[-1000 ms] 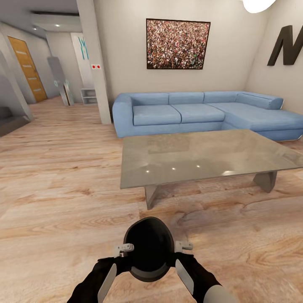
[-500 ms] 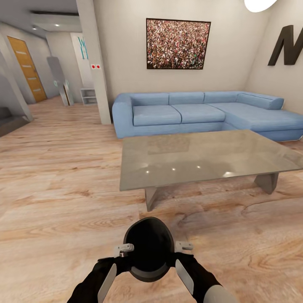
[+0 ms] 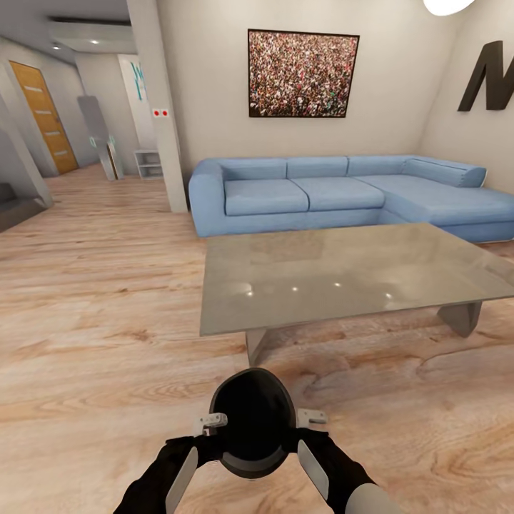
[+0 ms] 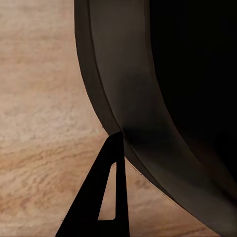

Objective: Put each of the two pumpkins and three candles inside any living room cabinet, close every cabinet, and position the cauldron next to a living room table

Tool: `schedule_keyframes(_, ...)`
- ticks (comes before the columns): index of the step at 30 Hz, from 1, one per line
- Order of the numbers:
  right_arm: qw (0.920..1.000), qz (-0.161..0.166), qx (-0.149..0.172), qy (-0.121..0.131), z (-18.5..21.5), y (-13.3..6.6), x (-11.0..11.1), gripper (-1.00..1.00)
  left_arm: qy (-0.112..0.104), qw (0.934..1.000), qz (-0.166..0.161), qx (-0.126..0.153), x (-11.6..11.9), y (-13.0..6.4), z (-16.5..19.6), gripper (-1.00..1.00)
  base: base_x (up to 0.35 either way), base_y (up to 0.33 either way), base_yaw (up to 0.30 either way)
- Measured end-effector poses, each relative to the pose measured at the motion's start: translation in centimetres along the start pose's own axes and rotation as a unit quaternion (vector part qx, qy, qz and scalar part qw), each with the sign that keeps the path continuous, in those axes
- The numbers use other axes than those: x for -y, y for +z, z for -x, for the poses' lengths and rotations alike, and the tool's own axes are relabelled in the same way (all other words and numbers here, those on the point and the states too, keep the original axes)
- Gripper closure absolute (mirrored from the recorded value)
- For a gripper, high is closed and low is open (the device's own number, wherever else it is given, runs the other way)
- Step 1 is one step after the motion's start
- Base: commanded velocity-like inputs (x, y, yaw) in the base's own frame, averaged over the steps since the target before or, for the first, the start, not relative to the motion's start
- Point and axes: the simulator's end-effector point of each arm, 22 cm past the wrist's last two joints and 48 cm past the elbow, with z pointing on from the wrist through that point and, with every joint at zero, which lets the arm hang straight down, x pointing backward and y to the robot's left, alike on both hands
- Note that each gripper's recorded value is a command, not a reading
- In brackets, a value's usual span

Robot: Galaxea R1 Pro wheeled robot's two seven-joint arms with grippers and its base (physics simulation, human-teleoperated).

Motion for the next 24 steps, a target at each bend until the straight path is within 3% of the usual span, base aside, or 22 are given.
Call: schedule_keyframes(24,1.0000,0.000,0.000,-0.001,0.02,-0.01,0.00,1.00,0.000,1.0000,0.000,0.000,0.00,0.00,0.00,1.00,0.137,0.000,0.000)
